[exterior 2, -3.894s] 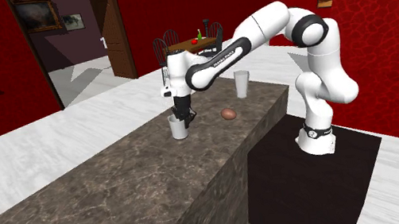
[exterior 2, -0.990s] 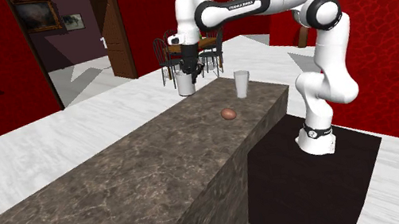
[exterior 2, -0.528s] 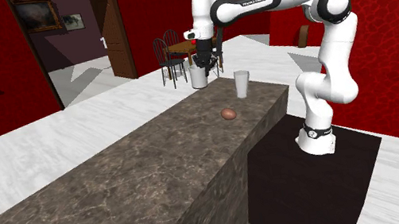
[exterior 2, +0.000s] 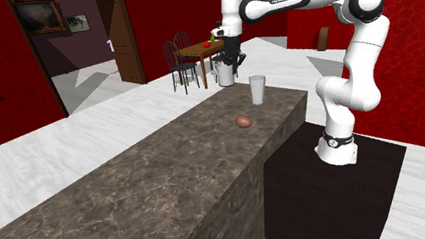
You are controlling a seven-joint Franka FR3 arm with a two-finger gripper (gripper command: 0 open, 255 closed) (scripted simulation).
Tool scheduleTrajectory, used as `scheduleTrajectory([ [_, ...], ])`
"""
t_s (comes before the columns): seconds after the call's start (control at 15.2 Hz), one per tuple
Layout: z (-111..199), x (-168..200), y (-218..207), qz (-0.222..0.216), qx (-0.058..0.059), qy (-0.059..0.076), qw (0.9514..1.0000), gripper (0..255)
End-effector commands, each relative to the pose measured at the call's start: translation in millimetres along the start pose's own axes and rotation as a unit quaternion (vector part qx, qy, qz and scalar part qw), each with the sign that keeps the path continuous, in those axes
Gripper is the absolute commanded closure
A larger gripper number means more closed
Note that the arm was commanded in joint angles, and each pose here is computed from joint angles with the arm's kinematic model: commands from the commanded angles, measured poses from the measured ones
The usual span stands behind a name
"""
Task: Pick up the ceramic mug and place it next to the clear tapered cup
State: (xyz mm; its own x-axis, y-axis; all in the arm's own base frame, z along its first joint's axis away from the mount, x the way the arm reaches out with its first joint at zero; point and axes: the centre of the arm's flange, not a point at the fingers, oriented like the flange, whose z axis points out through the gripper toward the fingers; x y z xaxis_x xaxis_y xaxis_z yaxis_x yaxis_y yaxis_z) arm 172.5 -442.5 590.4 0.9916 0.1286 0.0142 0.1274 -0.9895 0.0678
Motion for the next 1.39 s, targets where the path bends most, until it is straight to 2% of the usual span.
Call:
scheduleTrajectory([
  [0.0, 1, -25, -2, -0.001, 0.000, 0.000, 1.0000, 255],
  [1.32, -5, -288, -27, -0.001, 0.000, 0.000, 1.0000, 255],
])
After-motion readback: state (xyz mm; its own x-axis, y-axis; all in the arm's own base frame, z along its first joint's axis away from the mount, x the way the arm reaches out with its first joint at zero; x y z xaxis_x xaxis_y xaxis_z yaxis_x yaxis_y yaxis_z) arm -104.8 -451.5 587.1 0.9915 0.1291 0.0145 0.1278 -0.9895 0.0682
